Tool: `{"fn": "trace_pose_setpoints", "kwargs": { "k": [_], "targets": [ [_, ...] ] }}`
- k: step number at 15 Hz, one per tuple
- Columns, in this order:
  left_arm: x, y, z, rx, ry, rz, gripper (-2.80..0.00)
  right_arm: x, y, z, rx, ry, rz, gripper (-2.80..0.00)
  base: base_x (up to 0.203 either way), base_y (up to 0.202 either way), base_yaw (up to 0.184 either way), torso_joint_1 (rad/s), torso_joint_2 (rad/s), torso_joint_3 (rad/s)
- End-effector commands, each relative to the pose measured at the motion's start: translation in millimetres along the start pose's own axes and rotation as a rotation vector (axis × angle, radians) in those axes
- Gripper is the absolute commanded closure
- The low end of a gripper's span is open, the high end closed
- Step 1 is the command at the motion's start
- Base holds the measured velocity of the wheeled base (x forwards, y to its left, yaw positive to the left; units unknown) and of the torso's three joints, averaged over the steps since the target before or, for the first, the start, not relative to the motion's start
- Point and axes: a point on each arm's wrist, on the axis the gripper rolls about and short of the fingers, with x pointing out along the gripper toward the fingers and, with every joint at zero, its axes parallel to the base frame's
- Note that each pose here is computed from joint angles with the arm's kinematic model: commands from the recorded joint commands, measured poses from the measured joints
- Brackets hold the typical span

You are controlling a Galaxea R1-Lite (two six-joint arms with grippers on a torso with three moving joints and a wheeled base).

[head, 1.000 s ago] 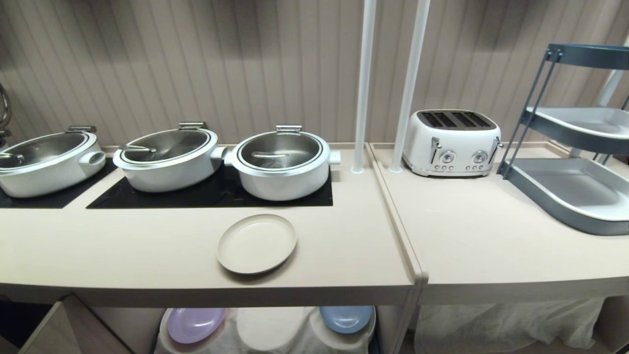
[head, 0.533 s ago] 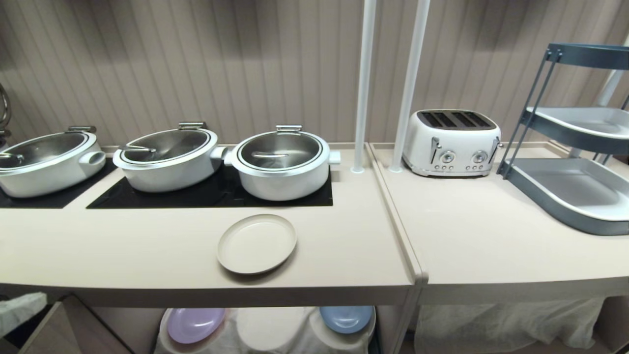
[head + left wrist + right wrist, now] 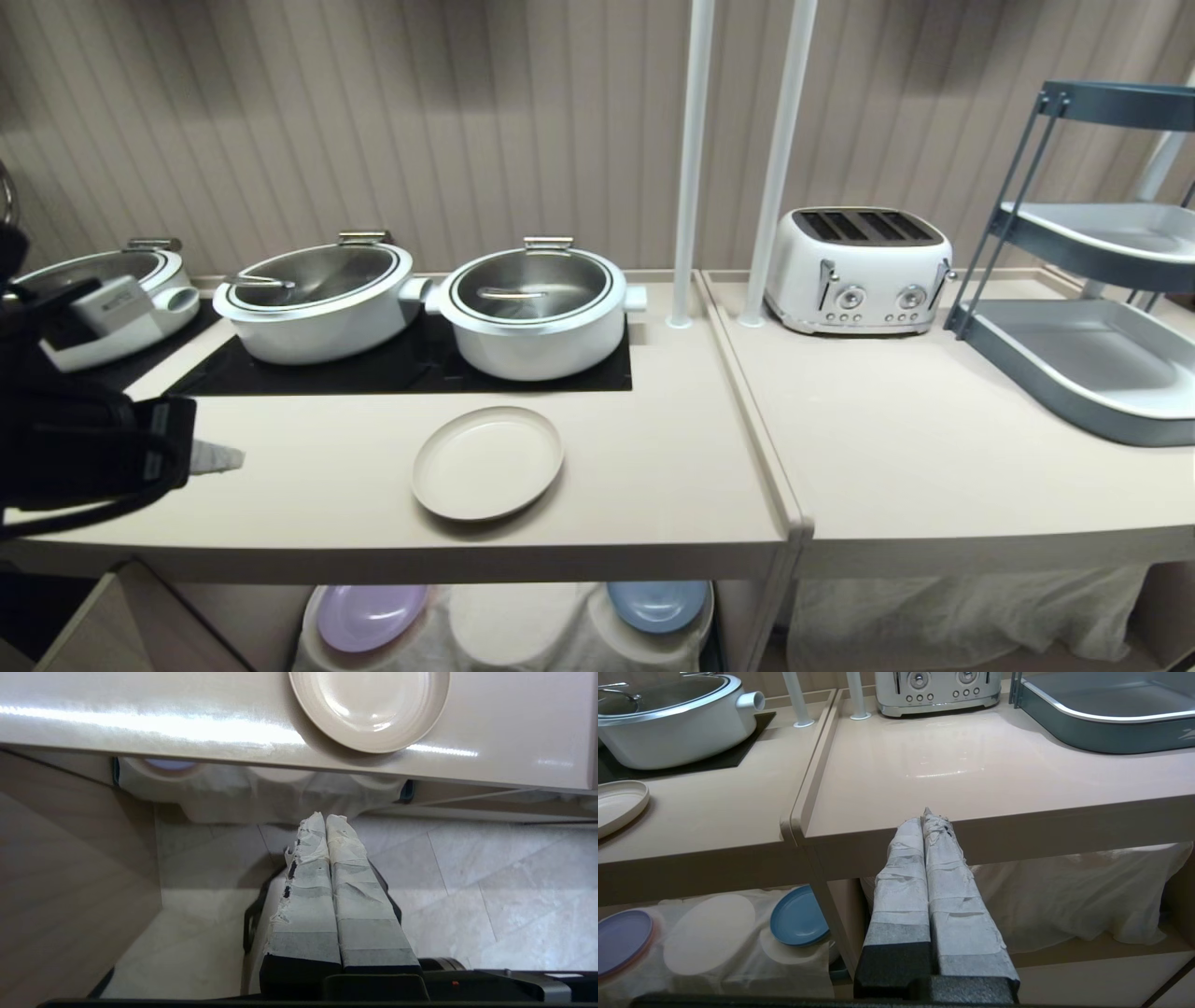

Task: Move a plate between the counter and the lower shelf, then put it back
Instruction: Pick up the plate

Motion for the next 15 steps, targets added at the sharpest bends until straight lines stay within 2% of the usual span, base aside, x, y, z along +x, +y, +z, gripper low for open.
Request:
{"fn": "trace_pose_setpoints", "kwargs": {
  "k": [1, 4, 6, 9, 11, 15],
  "targets": [
    [49.4, 3.2, 27.1, -0.034, 0.156, 0.024, 0.00, 0.1, 0.0, 0.1, 0.000, 0.001, 0.000, 0.00, 0.000, 0.000, 0.000, 0.000, 0.00, 0.000],
    [90.9, 4.7, 56.2, -0.070, 0.231, 0.038, 0.00, 0.1, 0.0, 0.1, 0.000, 0.001, 0.000, 0.00, 0.000, 0.000, 0.000, 0.000, 0.00, 0.000],
    [122.1, 4.4, 65.0, -0.077, 0.284, 0.043, 0.00, 0.1, 0.0, 0.1, 0.000, 0.001, 0.000, 0.00, 0.000, 0.000, 0.000, 0.000, 0.00, 0.000],
    [167.3, -8.3, 80.5, -0.140, 0.312, 0.043, 0.00, 0.1, 0.0, 0.1, 0.000, 0.001, 0.000, 0.00, 0.000, 0.000, 0.000, 0.000, 0.00, 0.000],
    [190.0, -14.3, 84.7, -0.161, 0.327, 0.046, 0.00, 0.1, 0.0, 0.1, 0.000, 0.001, 0.001, 0.00, 0.000, 0.000, 0.000, 0.000, 0.00, 0.000],
    [217.0, -11.7, 79.0, -0.165, 0.377, 0.064, 0.00, 0.1, 0.0, 0.1, 0.000, 0.001, 0.000, 0.00, 0.000, 0.000, 0.000, 0.000, 0.00, 0.000]
  ]
}}
